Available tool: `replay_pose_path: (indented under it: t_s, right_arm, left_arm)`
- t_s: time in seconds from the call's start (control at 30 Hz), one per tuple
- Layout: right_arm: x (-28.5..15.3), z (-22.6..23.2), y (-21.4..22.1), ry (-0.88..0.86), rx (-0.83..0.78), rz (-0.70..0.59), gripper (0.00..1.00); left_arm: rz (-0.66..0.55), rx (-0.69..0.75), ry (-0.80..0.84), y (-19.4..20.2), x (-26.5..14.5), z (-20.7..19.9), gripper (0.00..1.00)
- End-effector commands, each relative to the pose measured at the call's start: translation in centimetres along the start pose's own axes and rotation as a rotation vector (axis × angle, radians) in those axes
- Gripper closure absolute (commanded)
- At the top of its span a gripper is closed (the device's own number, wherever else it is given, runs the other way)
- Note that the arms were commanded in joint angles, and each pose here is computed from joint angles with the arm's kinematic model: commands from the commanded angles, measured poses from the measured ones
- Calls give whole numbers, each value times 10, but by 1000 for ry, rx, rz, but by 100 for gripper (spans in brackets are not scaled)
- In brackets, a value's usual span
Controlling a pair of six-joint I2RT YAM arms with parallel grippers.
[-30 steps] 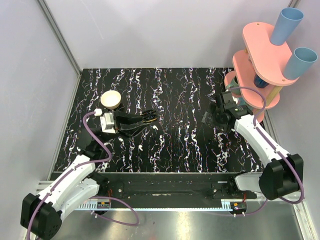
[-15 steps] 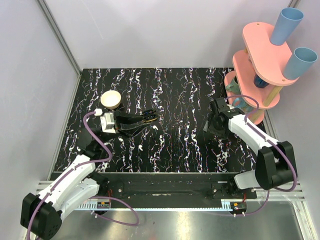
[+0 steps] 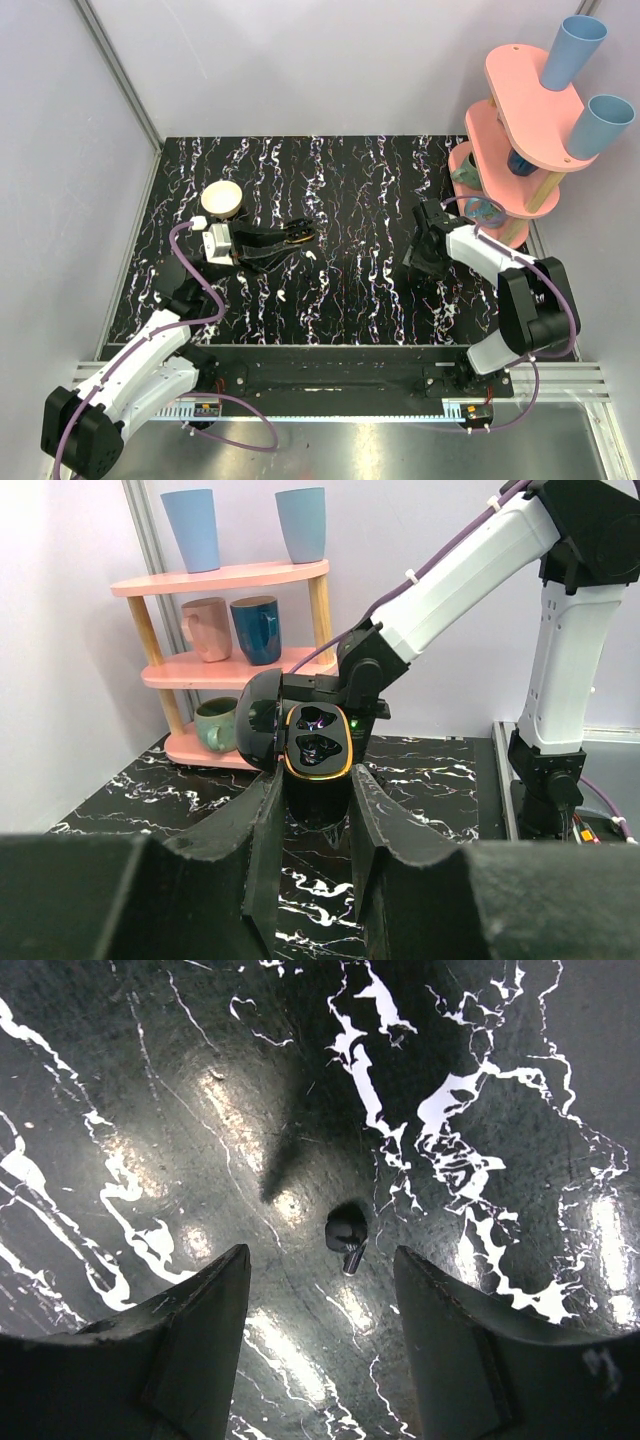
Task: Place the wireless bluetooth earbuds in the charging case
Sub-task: Pick up the right earbud from the center of the board.
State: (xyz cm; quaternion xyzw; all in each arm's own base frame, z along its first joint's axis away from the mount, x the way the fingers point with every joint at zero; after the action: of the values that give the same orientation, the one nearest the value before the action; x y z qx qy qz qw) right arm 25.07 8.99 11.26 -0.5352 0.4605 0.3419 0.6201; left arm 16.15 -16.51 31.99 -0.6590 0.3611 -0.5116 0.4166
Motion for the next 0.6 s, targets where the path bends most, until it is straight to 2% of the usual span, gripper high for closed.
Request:
replay_pose_path:
  t_s: [0.0, 0.57]
  right_arm:
    - [9, 2, -6, 9, 11, -20, 34]
    - [26, -5, -2, 28, 5, -20, 41]
  left_arm:
    - [-61, 76, 4, -19, 4, -4, 100]
    - [-59, 71, -2, -18, 4, -2, 100]
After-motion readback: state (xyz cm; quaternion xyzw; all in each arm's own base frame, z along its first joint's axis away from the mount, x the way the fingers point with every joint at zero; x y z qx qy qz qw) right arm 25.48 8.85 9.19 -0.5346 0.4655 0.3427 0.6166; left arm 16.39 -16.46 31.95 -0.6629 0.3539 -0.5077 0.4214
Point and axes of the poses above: each gripper's point midway between its finger pads, its own x axis out along the fingers, its own z axis along the line the jaws close on, y = z × x, the point moved 8 cm from there along -x, back along the fingers, and after that the axes turned 15 degrees about -x, right-handed, at the moved point
